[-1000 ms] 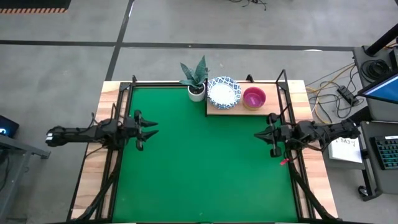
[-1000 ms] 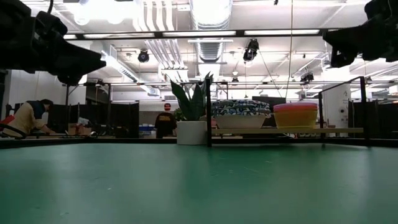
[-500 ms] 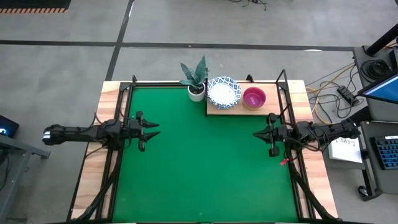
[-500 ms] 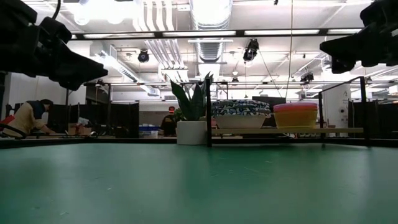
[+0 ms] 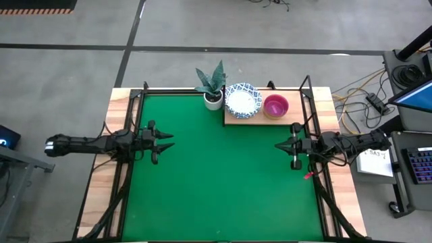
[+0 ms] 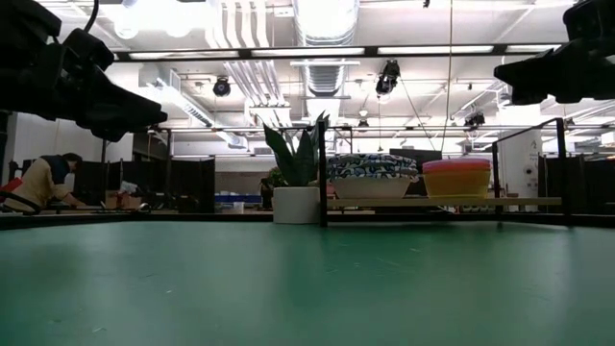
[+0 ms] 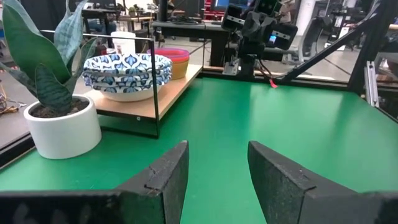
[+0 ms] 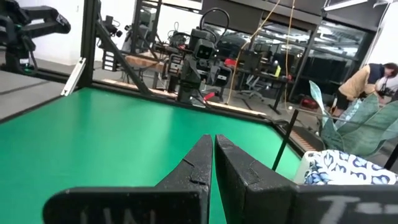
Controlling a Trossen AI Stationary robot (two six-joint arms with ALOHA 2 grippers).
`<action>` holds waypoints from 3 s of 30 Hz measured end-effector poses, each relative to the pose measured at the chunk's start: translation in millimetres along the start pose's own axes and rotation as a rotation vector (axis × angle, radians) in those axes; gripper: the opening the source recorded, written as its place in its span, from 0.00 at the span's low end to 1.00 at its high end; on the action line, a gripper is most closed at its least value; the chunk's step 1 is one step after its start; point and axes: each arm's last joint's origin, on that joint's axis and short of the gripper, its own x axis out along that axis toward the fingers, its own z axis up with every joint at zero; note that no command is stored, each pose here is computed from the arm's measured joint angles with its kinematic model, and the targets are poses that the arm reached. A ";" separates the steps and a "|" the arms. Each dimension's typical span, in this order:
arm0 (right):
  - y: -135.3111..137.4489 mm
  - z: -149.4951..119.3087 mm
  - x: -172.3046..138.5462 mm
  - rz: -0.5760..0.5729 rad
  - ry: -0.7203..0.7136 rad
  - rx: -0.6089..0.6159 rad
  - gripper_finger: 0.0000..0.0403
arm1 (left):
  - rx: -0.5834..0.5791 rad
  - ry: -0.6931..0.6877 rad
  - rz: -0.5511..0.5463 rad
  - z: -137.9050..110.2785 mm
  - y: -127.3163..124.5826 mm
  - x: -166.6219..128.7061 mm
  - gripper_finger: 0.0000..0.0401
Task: Place and stack bowls onto a shelf
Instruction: Return to Home Position
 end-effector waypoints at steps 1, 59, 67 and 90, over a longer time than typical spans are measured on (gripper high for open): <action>0.0 0.0 0.0 0.000 0.000 0.009 0.02 | 0.000 0.000 0.000 0.1 0.0 0.1 0.37; 0.2 -0.6 0.1 0.000 0.003 0.041 0.02 | -0.001 -0.003 -0.004 1.0 -0.2 0.1 0.37; 0.2 -0.6 0.1 0.000 0.003 0.041 0.02 | -0.001 -0.003 -0.004 1.0 -0.2 0.1 0.37; 0.2 -0.6 0.1 0.000 0.003 0.041 0.02 | -0.001 -0.003 -0.004 1.0 -0.2 0.1 0.37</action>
